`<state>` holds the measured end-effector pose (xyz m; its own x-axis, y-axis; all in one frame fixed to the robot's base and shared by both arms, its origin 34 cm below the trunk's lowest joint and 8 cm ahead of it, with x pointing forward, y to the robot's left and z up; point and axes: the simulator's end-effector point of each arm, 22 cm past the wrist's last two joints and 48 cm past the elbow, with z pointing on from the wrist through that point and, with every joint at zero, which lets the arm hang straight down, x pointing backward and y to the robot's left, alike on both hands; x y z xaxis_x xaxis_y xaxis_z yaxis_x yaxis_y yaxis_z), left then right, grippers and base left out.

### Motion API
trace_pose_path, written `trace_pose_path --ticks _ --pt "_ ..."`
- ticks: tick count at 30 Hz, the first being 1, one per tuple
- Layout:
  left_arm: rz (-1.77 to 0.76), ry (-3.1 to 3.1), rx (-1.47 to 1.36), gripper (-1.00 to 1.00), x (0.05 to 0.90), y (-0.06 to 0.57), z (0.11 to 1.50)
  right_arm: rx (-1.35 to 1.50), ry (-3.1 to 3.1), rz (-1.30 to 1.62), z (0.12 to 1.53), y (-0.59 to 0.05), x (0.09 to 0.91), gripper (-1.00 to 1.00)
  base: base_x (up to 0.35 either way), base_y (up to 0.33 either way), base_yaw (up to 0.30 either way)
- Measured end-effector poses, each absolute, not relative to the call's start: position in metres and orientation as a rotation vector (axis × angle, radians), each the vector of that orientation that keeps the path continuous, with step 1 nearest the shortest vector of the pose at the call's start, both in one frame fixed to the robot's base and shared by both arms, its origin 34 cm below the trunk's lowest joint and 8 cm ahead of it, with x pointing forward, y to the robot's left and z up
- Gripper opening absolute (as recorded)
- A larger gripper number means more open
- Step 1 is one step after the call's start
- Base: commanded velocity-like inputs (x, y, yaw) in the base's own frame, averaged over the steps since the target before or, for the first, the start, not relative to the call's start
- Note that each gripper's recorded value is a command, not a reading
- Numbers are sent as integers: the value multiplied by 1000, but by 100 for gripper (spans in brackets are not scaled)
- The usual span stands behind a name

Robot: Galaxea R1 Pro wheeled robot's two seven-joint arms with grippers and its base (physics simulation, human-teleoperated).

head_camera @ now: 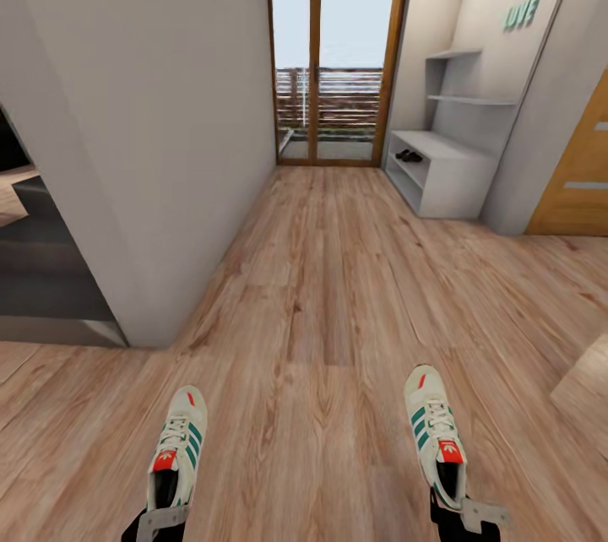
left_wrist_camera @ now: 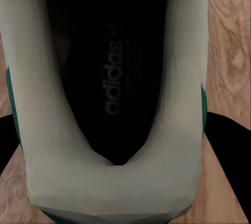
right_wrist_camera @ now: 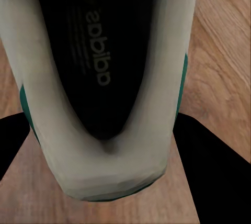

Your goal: Pick up the two gym shoes and the two sandals from the corridor floor and place them onto the hallstand (shoe rack) in the corridor, making sure they are on the rack and not on the floor. Arrange them so the two gym shoes are next to each other and the two sandals are next to each other.

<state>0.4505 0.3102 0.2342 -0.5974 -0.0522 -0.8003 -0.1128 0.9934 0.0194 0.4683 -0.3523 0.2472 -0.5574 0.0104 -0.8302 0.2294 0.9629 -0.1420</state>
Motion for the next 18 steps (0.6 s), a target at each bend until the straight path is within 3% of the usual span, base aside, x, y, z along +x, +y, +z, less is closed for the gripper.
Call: trace_pose_path --ticks 18 --pt "86 2211 -119 -100 450 312 234 171 2147 -295 247 -354 468 -100 340 0 0"
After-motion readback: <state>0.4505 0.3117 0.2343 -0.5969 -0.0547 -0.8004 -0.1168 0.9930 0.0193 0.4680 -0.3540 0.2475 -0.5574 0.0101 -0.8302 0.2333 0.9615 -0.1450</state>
